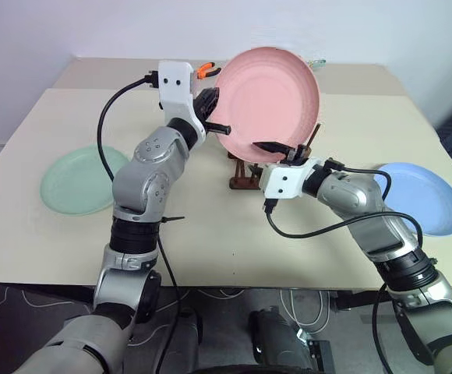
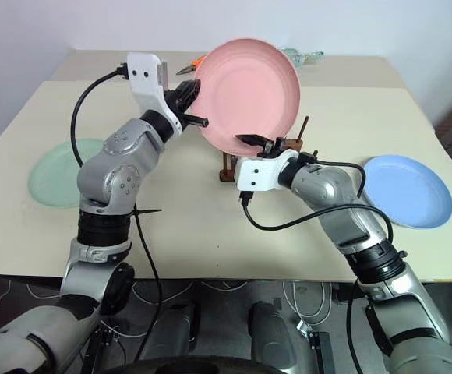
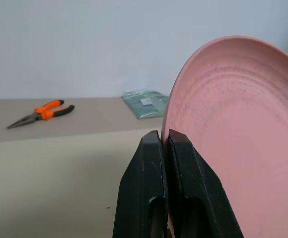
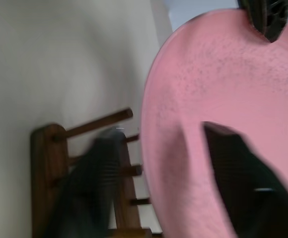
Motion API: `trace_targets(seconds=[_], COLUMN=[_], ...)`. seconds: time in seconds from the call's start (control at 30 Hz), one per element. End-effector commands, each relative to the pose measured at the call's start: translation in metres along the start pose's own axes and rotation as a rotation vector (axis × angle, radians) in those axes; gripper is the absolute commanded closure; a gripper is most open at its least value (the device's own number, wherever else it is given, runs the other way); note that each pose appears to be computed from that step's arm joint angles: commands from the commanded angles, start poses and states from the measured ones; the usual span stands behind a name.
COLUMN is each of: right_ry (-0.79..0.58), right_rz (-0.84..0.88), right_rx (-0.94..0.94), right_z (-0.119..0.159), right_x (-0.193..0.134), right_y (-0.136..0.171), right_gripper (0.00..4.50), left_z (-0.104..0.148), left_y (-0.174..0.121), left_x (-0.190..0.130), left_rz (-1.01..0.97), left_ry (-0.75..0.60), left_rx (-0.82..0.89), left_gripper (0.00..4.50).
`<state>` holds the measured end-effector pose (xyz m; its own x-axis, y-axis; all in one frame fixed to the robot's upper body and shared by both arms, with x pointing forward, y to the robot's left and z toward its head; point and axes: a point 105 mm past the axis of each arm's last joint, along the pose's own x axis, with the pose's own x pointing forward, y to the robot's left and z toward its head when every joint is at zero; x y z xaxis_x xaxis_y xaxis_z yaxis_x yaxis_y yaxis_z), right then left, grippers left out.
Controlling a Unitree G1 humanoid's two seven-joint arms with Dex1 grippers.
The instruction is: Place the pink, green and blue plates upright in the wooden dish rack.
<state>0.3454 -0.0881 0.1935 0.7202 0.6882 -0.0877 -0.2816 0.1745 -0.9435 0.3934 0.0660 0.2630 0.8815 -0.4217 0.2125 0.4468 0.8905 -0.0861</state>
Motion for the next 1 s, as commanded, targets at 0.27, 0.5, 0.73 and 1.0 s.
trace_targets(seconds=[0.27,0.5,0.73,1.0], right_ry=[0.057,0.075,0.029,-0.351], right_rz=[-0.098,-0.137,-0.367,-0.248], right_rx=[-0.113,-0.183,0.094,0.883], right_z=[-0.011,-0.012,-0.021,0.011], right_x=[-0.007,-0.009,-0.046,-0.079], right_y=[-0.022,-0.031,-0.083,-0.098], right_gripper=[4.45,4.50,4.50,4.50], left_z=[0.026,0.048,0.077,-0.034], left_y=[-0.002,-0.003,0.073,0.067], left_x=[-0.002,-0.004,-0.014,-0.065], left_rz=[-0.030,-0.071,0.190,-0.259], left_ry=[-0.084,-0.192,-0.298,0.043], left_rx=[-0.058,-0.204,0.136,0.295], left_gripper=[4.50,3.02,1.04,1.04])
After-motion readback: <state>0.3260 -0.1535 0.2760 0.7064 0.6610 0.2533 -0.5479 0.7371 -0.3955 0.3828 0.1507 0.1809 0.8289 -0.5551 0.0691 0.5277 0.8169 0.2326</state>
